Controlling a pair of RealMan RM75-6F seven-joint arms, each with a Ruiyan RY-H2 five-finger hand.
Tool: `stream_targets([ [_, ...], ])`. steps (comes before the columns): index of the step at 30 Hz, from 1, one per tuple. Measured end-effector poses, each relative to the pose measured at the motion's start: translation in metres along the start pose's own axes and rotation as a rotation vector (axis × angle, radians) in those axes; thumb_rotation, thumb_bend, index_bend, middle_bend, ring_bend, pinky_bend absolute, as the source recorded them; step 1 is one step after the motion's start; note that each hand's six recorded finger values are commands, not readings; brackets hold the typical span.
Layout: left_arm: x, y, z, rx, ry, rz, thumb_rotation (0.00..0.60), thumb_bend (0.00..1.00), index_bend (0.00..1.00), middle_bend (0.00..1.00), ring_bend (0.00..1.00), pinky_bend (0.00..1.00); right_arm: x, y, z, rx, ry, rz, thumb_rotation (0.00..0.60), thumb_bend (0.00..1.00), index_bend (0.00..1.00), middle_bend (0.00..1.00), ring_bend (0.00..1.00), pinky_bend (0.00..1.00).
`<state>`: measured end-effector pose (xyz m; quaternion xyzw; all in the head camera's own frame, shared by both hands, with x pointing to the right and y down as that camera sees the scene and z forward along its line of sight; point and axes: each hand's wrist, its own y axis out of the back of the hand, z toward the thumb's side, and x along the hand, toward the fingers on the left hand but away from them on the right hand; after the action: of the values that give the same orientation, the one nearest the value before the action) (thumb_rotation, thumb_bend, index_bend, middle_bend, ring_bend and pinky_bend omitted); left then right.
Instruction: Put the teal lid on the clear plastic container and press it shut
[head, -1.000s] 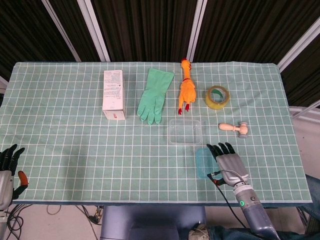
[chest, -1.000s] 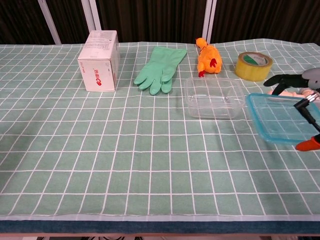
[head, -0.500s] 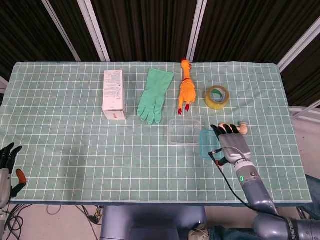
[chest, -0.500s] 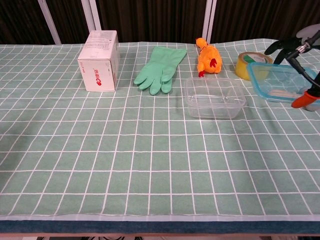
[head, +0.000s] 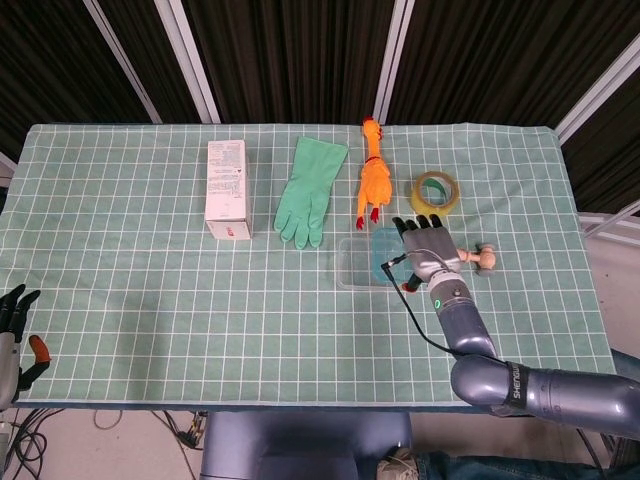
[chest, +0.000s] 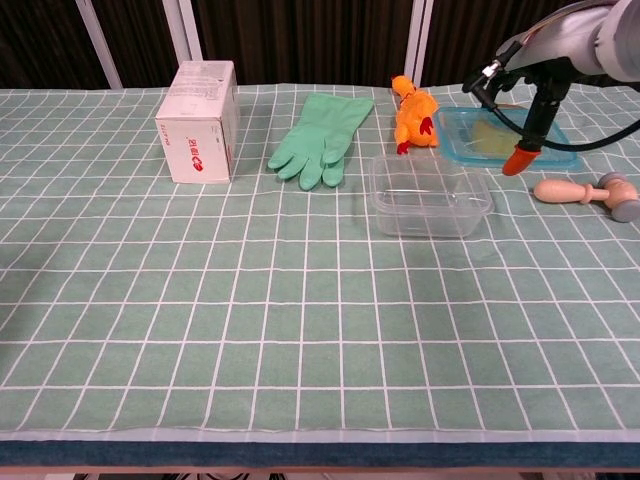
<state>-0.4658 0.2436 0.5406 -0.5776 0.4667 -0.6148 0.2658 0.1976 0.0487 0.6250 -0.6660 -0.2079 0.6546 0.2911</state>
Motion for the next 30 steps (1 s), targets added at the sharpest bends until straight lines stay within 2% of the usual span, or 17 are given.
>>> stream_targets([
  [14, 0.002, -0.001, -0.002, 0.005, 0.012, -0.001, 0.600, 0.75, 0.11, 0.00, 0.00, 0.00, -0.019, -0.019, 0.028, 0.014, 0.053, 0.034, 0.600, 0.21, 0.00, 0.46, 0.09, 0.00],
  [30, 0.004, 0.001, -0.004, -0.003, 0.025, -0.001, 0.600, 0.75, 0.11, 0.00, 0.00, 0.00, -0.030, -0.029, 0.048, 0.006, 0.053, 0.025, 0.600, 0.21, 0.00, 0.46, 0.09, 0.00],
])
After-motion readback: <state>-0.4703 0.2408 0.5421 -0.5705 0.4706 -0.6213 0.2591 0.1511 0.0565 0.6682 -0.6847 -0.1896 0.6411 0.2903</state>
